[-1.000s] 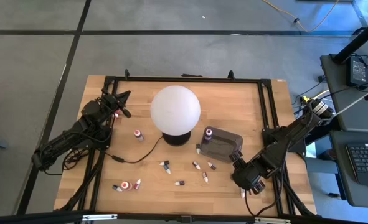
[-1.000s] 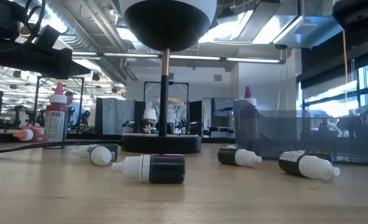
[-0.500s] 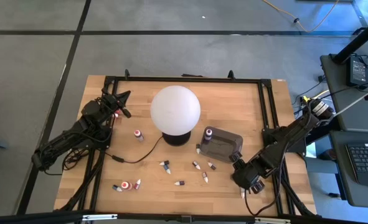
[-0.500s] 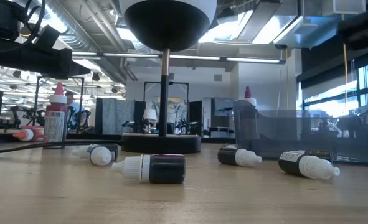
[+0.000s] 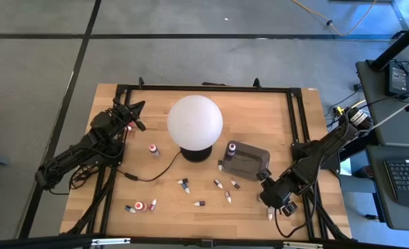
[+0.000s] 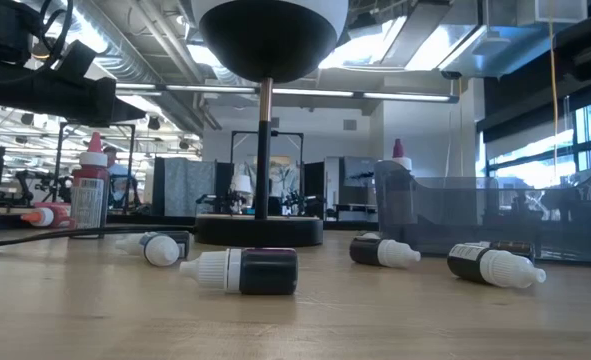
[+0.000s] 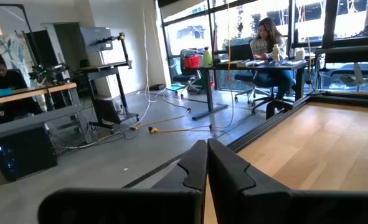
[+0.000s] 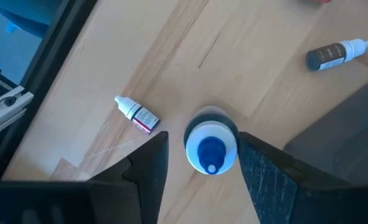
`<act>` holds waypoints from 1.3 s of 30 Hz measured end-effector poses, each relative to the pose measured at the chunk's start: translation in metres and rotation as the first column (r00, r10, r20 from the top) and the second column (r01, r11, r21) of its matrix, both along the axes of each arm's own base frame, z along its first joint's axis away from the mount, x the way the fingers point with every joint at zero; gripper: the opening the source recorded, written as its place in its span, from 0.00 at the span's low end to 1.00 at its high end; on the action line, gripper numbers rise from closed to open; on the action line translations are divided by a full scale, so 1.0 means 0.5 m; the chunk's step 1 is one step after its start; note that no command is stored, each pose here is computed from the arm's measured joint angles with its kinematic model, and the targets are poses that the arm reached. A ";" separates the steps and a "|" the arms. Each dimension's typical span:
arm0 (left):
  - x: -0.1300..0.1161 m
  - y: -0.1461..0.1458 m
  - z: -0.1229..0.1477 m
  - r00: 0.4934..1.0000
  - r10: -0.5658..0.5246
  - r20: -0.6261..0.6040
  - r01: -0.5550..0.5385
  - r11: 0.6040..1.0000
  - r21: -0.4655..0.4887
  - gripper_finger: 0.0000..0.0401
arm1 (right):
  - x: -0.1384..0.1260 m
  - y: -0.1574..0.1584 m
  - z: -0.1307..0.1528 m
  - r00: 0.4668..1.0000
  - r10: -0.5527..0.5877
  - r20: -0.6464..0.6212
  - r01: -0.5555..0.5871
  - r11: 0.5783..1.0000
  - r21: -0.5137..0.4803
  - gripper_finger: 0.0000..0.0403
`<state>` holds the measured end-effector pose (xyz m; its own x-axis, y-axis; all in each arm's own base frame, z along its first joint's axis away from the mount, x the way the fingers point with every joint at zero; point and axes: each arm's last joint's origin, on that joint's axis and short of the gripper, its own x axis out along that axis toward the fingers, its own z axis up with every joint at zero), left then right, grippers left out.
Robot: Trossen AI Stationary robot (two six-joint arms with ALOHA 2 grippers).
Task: Pick & Place food coloring
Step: Put the large blue food coloring bottle into the black container
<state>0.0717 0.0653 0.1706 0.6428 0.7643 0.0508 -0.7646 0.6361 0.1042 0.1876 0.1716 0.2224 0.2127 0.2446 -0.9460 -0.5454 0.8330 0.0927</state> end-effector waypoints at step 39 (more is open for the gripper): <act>0.000 0.000 0.000 1.000 0.000 -0.001 0.000 1.000 0.000 0.03 | -0.005 -0.017 -0.022 1.000 -0.019 0.016 0.018 0.999 0.035 0.34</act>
<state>0.0717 0.0653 0.1706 0.6427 0.7645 0.0508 -0.7646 0.6359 0.1050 0.1853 0.1631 0.2115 0.2324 0.2733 -0.9334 -0.5318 0.8393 0.1133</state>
